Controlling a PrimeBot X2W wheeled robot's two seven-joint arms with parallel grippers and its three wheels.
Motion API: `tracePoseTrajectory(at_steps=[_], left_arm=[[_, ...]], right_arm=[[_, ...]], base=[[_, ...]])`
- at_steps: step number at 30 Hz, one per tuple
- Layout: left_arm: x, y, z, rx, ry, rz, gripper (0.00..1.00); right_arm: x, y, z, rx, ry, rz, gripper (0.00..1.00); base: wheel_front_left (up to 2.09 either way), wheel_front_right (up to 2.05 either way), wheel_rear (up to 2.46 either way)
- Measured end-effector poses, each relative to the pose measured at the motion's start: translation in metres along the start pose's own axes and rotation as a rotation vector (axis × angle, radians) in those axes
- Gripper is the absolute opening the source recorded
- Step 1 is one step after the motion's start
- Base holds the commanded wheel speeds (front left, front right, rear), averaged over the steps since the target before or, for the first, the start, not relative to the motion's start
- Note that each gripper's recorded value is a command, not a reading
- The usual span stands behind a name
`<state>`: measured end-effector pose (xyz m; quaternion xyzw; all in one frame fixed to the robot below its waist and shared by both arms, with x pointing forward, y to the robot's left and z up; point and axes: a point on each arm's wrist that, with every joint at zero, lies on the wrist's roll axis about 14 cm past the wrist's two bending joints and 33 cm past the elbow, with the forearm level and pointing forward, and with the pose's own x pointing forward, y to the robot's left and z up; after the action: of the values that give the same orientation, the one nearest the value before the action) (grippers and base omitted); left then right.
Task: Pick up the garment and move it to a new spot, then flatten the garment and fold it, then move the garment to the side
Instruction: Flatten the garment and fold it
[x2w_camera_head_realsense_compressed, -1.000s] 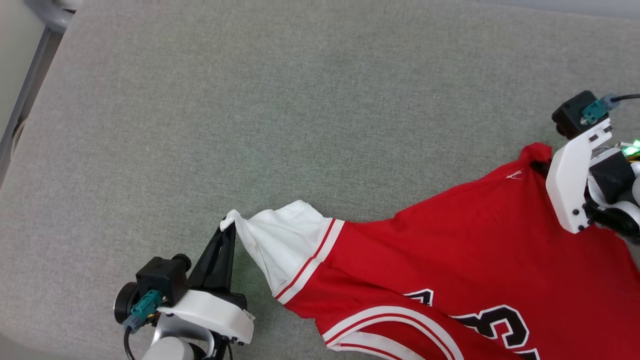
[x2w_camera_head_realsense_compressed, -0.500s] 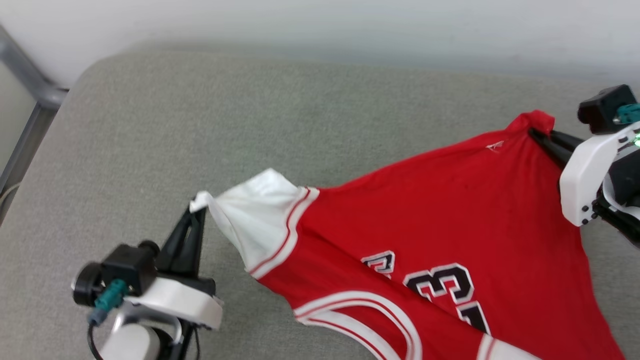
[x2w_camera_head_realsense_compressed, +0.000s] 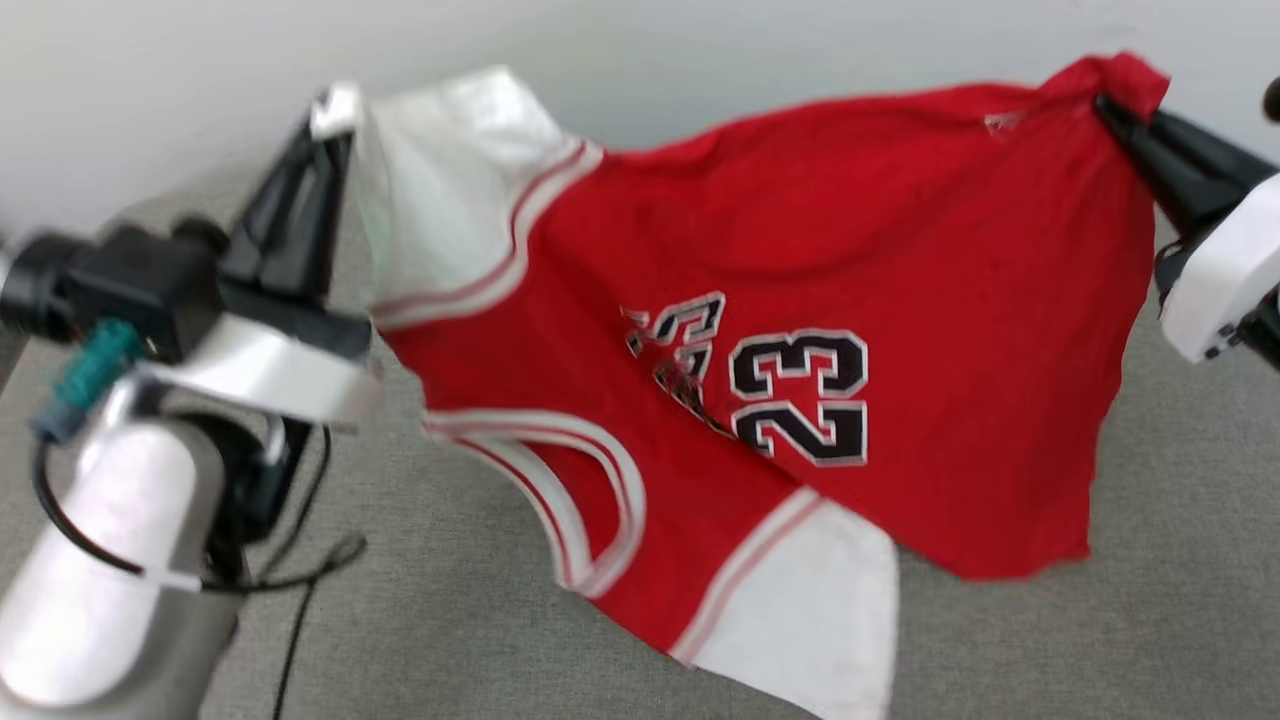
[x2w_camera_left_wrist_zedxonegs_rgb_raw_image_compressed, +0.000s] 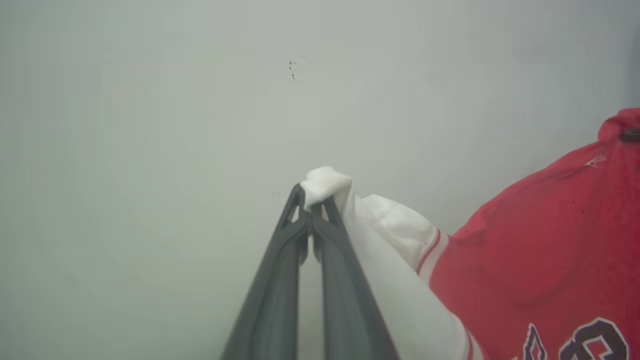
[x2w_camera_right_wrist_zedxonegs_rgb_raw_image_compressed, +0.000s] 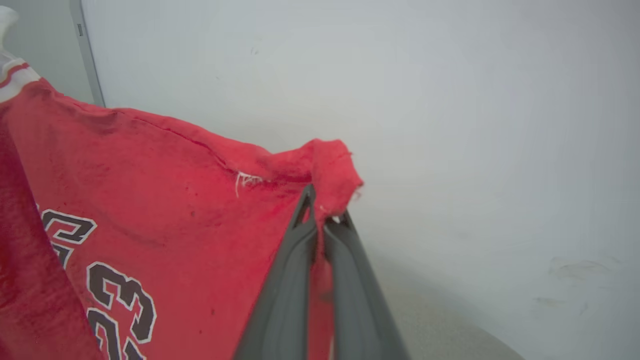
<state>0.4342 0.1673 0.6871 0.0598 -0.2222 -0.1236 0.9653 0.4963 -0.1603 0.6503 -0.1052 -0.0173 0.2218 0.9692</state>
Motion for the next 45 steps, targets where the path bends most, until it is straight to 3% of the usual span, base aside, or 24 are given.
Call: tracePoseTrajectory(at_steps=[8,20,30,39,45], left_arm=[[0.062,-0.004,0.048,0.06,-0.14,-0.075,0.0],[0.159,-0.002,0.064,0.134,-0.227,-0.134,0.0],[0.233,0.026,0.054,0.182,-0.254,-0.103,0.0],[0.274,0.035,0.052,0.187,-0.294,-0.086,0.0],[0.286,0.038,0.016,0.16,-0.25,-0.086,0.0]], right_arm=[[0.01,-0.015,0.036,-0.018,-0.087,-0.052,0.0],[0.07,-0.059,0.067,-0.004,-0.152,-0.134,0.0],[0.133,-0.096,0.091,-0.031,-0.212,-0.199,0.0],[0.164,-0.119,0.112,-0.068,-0.276,-0.239,0.0],[0.184,-0.122,0.087,-0.066,-0.241,-0.235,0.0]], base=[[0.0,0.0,0.0],[0.0,0.0,0.0],[0.0,0.0,0.0],[0.0,0.0,0.0],[0.0,0.0,0.0]])
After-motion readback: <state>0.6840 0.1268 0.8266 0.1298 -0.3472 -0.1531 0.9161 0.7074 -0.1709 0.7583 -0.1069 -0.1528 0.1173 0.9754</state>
